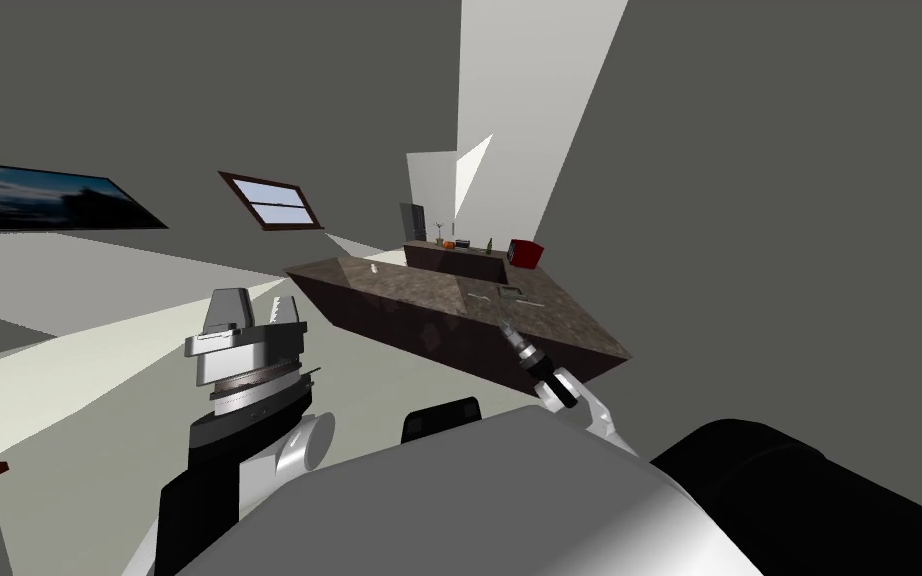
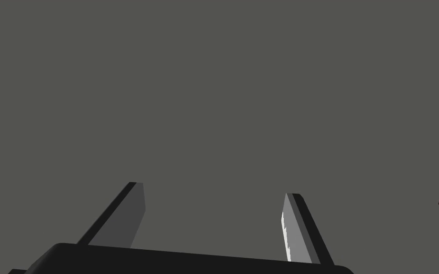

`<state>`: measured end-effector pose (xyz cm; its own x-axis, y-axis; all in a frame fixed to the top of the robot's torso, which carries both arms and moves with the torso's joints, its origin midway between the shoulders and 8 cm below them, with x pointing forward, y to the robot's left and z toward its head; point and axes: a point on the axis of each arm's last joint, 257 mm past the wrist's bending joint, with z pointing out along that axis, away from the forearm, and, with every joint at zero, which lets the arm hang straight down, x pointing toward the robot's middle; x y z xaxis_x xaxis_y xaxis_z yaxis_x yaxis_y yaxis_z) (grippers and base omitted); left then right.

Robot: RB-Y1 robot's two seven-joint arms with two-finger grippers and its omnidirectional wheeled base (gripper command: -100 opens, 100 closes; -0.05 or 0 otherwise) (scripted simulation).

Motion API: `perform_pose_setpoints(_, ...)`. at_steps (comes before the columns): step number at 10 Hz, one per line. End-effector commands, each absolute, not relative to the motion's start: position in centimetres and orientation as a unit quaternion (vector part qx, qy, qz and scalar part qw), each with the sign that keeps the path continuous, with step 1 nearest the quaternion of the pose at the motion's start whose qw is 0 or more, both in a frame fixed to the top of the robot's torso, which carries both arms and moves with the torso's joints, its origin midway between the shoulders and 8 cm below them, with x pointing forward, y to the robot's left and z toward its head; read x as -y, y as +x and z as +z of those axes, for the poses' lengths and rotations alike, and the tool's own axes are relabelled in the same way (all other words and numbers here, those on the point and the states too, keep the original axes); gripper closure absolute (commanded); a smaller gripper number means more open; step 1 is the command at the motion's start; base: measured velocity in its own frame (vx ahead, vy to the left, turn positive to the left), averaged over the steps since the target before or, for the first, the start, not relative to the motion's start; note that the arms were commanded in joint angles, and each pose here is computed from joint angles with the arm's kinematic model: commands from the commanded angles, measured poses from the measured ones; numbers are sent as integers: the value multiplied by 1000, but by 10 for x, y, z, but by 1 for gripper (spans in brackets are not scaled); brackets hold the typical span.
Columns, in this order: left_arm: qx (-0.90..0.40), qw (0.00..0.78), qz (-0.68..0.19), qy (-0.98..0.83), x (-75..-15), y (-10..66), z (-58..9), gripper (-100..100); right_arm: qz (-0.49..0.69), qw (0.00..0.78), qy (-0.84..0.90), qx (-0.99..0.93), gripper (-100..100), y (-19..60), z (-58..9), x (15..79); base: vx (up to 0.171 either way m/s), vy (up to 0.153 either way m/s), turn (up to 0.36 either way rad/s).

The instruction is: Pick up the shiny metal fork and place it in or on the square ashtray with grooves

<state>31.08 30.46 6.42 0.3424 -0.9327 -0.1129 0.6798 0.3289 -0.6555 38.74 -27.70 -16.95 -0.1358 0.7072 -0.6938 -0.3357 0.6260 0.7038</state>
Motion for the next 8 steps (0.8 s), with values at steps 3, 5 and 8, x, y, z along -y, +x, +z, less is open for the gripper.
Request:
perform_pose_setpoints(3, -245, 777, -519, -258, -305, 311, 64, 0, 364, 629, 110, -678, -100, 390, -200, 293, -33, 98, 13)
perform_pose_setpoints(5, -245, 777, -519, -258, -305, 311, 64, 0, 336, 619, 87, -705, -100, 388, -220, 306, -14, 89, 33)
perform_pose_setpoints(8, -245, 778, -518, -258, -305, 311, 64, 0, 281, 593, 43, -753, -100, 381, -260, 334, 9, 90, 57)
